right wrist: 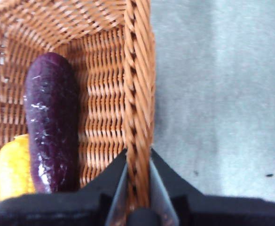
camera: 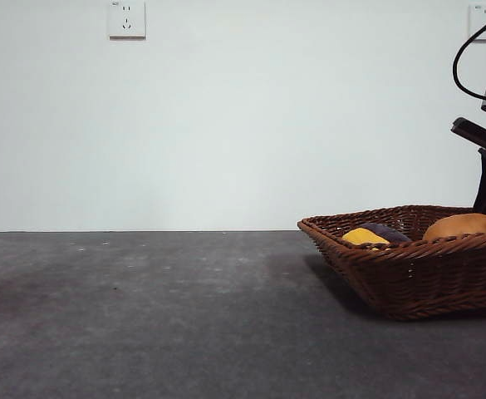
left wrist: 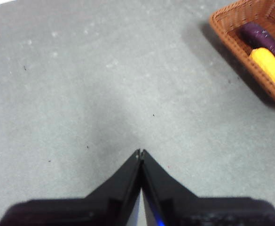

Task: Help me put the vegetables on the table into the basket

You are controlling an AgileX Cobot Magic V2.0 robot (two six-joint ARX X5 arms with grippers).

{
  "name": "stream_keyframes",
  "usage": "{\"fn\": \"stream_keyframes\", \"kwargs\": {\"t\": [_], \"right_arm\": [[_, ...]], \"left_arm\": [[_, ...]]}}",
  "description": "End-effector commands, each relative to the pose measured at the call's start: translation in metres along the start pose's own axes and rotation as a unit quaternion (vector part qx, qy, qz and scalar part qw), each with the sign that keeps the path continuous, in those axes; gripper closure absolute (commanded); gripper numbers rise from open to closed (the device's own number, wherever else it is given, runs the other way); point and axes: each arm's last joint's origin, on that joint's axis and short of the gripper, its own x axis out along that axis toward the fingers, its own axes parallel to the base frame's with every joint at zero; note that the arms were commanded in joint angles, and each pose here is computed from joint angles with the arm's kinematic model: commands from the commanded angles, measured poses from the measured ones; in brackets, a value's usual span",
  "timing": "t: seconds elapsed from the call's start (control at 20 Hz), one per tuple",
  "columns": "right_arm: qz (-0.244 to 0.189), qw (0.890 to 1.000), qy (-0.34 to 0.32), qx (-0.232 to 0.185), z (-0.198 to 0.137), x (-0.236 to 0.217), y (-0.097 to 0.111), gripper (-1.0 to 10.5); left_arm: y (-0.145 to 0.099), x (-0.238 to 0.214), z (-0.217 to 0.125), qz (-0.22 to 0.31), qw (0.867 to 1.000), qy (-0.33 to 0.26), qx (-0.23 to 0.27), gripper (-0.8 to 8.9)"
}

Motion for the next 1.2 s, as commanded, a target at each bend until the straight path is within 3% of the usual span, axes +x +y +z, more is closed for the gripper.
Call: {"fn": "stream_keyframes", "kwargs": {"t": [0.05, 0.15, 0.3, 0.5, 0.65, 0.75, 0.95, 1.1, 1.2], "right_arm": [[-0.005, 1.0, 0.024, 0.006, -0.007, 0.012, -0.007, 9.6], [-0.008, 1.0, 0.026, 0.007, -0.014, 0.019, -0.011, 9.6], [-0.051, 0.998, 0.034, 0.003, -0.021, 0.022, -0.016, 9.6], [-0.049, 0.999, 0.022, -0.007, -0.018, 0.022, -0.015, 9.3], [-0.032, 0.999, 0.011, -0.012, -0.012, 0.019, -0.012, 6.6], [-0.023, 1.0, -0.001, -0.018, -0.003, 0.011, -0.007, 6.3], [-0.026, 0.997, -0.053, -0.042, 0.021, -0.037, 0.017, 6.3], [-0.02, 0.997, -0.048, -0.06, 0.021, -0.087, 0.043, 6.4], [0.031, 0.997, -0.02, -0.07, 0.005, -0.123, 0.062, 6.4]], "left_arm": [[0.001, 0.004, 0.001, 0.001, 1.0, 0.007, -0.002, 8.21], [0.001, 0.006, 0.002, 0.0, 1.0, 0.011, -0.004, 8.21], [0.001, 0.007, 0.003, 0.0, 1.0, 0.008, -0.004, 8.21], [0.001, 0.007, 0.003, 0.0, 1.0, 0.009, -0.004, 8.21], [0.001, 0.007, 0.003, 0.0, 1.0, 0.009, -0.004, 8.21], [0.001, 0.007, 0.003, 0.0, 1.0, 0.009, -0.004, 8.21], [0.001, 0.007, 0.003, 0.0, 1.0, 0.009, -0.003, 8.21], [0.001, 0.007, 0.003, 0.0, 1.0, 0.008, -0.003, 8.21], [0.001, 0.007, 0.003, 0.0, 1.0, 0.007, 0.001, 8.21]]}}
